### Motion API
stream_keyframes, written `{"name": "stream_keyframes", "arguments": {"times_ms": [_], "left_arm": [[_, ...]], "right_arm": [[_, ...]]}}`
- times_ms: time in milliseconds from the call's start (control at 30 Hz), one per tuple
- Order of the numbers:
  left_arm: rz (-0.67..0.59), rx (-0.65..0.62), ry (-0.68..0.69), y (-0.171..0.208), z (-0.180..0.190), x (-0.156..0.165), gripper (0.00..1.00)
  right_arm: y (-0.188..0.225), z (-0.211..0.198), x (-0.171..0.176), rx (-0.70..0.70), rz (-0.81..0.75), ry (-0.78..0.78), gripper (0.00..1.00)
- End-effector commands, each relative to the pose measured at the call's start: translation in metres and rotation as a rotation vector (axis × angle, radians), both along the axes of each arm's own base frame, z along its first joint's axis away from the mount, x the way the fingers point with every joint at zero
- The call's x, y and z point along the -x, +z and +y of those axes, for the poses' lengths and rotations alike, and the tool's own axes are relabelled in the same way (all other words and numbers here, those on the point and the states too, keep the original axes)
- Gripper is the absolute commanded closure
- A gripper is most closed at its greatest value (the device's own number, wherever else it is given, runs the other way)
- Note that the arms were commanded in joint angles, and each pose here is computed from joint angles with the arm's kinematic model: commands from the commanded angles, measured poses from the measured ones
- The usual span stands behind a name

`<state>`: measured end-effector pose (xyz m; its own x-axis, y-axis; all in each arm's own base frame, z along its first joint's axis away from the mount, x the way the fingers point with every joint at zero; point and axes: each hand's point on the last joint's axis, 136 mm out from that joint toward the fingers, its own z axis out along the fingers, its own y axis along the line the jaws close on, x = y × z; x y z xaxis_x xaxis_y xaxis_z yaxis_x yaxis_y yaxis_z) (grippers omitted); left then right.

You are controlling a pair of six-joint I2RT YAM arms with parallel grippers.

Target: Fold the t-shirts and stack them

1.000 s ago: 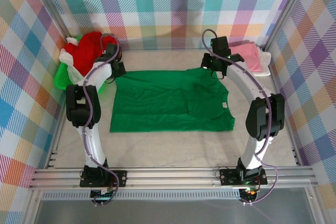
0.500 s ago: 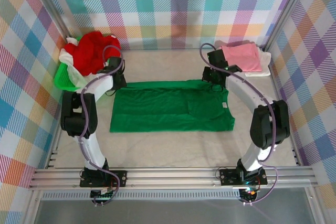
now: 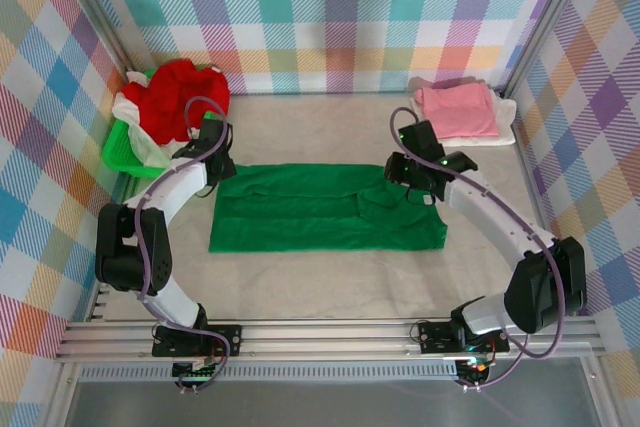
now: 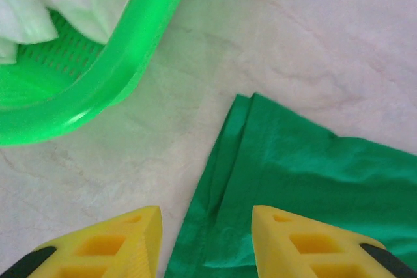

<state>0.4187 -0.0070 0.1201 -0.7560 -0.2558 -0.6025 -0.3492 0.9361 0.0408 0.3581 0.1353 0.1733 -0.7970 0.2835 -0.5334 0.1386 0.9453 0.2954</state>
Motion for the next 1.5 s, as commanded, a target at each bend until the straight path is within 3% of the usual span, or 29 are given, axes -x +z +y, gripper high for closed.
{"name": "stream_keyframes", "arguments": {"times_ms": [0, 233, 400, 567, 767, 933, 1100, 1200, 1300, 1467], "left_arm": [[0.043, 0.038, -0.095, -0.010, -0.023, -0.018, 0.58], [0.218, 0.042, -0.128, -0.054, -0.035, -0.020, 0.57], [0.226, 0.116, -0.141, -0.068, -0.046, -0.008, 0.57], [0.220, 0.138, -0.182, -0.060, -0.065, 0.000, 0.57], [0.101, 0.183, -0.291, -0.023, -0.102, 0.014, 0.57], [0.113, 0.148, -0.243, -0.027, -0.092, 0.021, 0.52], [0.174, 0.192, -0.151, -0.053, -0.074, 0.019, 0.52], [0.202, 0.163, -0.118, -0.062, -0.061, 0.016, 0.54], [0.214, 0.167, -0.080, -0.066, -0.047, 0.014, 0.62], [0.220, 0.146, -0.046, -0.068, -0.031, 0.017, 0.63]], "right_arm": [[-0.017, -0.007, -0.030, -0.081, 0.030, -0.021, 0.65], [-0.062, -0.025, -0.071, -0.208, 0.166, -0.055, 0.61], [-0.079, -0.030, -0.092, -0.235, 0.182, -0.055, 0.61], [-0.095, -0.019, -0.105, -0.302, 0.213, -0.058, 0.61], [-0.112, -0.021, -0.104, -0.306, 0.241, -0.108, 0.58], [-0.118, -0.020, -0.103, -0.326, 0.250, -0.119, 0.55], [-0.120, -0.019, -0.101, -0.329, 0.245, -0.119, 0.70], [-0.112, -0.024, -0.098, -0.316, 0.218, -0.126, 0.86], [-0.099, -0.027, -0.092, -0.302, 0.192, -0.124, 0.91], [-0.086, -0.038, -0.077, -0.302, 0.166, -0.145, 0.97]]}}
